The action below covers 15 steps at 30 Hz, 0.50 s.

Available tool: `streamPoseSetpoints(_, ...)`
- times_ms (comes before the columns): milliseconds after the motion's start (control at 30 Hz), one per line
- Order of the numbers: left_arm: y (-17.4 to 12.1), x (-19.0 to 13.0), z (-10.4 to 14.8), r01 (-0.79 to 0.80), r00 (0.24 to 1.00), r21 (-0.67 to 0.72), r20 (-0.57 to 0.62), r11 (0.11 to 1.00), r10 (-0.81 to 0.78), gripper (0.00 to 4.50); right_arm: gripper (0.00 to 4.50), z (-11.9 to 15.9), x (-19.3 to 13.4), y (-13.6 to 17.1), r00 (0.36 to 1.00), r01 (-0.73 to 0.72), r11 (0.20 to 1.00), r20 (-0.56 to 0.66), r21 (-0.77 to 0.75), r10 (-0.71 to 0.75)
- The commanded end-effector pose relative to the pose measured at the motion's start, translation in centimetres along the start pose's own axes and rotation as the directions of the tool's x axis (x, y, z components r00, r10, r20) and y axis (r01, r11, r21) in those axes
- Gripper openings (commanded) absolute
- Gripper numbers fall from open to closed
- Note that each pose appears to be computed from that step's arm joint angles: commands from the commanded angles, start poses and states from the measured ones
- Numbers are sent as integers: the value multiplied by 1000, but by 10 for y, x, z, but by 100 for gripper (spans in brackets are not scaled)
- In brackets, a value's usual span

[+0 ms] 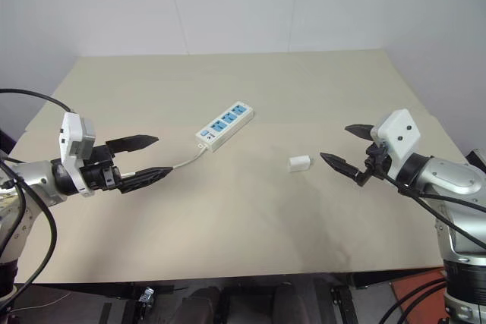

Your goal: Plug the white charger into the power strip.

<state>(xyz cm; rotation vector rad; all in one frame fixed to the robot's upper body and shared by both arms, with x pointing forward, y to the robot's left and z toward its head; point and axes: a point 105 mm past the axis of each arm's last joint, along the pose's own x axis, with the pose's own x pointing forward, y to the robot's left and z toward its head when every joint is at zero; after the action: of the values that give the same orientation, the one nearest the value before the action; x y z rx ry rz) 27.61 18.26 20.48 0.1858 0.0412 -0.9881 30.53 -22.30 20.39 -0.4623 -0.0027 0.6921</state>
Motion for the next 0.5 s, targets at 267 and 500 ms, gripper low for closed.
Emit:
streamPoseSetpoints(267,2,-1,3,-18,1000,30,4,999,18,450,447,10,-1,-3,1000,7,999,25,-43,-6)
streamPoseSetpoints(500,40,26,-16,-214,959,32,-182,976,216,450,447,10,2,-2,1000,-1,999,27,-40,2)
